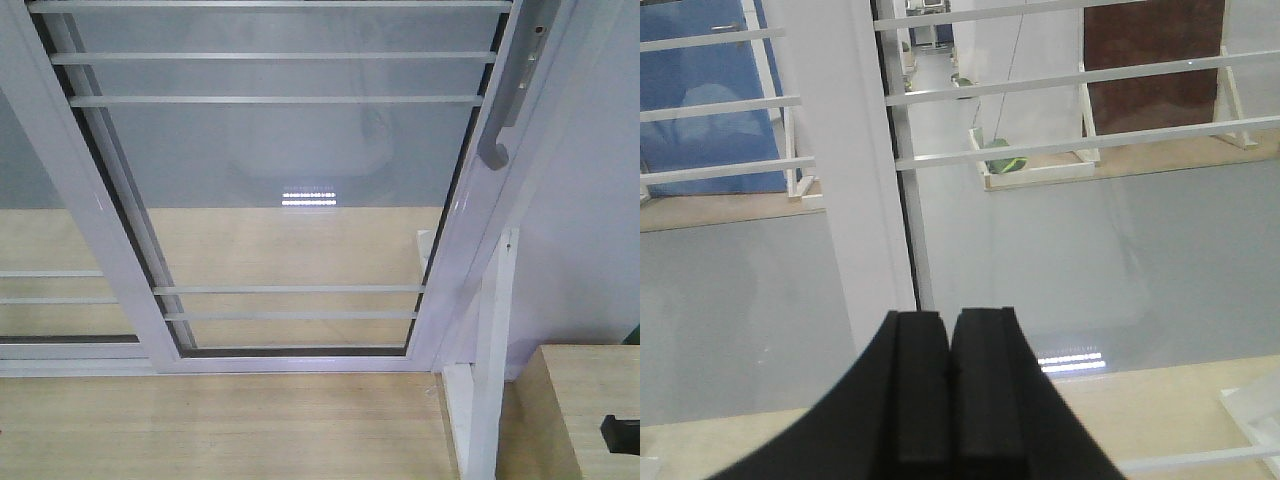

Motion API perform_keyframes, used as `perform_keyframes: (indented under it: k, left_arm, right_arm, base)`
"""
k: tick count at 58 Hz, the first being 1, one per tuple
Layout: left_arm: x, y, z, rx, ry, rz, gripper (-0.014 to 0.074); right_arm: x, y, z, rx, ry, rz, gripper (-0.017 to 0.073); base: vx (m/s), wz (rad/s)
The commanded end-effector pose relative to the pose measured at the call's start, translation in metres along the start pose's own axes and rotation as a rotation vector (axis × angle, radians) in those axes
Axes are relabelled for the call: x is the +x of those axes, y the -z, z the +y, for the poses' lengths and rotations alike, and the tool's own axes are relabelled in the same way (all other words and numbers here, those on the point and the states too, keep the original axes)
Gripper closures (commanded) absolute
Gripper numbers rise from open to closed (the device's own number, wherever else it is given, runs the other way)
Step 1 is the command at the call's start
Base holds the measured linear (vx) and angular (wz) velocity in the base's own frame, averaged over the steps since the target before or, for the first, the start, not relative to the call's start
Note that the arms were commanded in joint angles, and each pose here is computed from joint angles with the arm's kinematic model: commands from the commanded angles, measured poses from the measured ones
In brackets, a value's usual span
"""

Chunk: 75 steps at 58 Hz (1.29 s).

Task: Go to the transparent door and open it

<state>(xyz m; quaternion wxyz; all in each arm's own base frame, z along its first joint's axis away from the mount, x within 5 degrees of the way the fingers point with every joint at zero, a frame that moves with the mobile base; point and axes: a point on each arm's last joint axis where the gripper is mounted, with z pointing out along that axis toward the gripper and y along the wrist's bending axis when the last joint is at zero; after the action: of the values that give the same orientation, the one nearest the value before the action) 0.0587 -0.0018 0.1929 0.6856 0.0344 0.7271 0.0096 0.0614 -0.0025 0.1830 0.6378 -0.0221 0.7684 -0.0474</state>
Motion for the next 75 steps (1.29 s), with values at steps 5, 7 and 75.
perform_keyframes:
  k: [5, 7, 75]
  left_arm:
    - [0.0004, -0.0021, -0.0006, 0.005, 0.011, -0.042, 0.0599]
    - [0.0004, -0.0021, -0.0006, 0.005, 0.011, -0.042, 0.0599]
    - [0.0003, -0.0021, -0.0006, 0.005, 0.011, -0.043, 0.0599]
  right_arm:
    - [-0.002, -0.0019, -0.0008, 0.012, 0.009, -0.044, 0.0567]
    - [-0.002, -0.0019, -0.0008, 0.012, 0.009, -0.044, 0.0567]
    - [-0.0045, -0.0017, -0.0023, 0.042, 0.403, -0.065, 0.0567]
  base:
    - [0.01, 0.0]
    - [0.01, 0.01]
    - [0.0, 0.0]
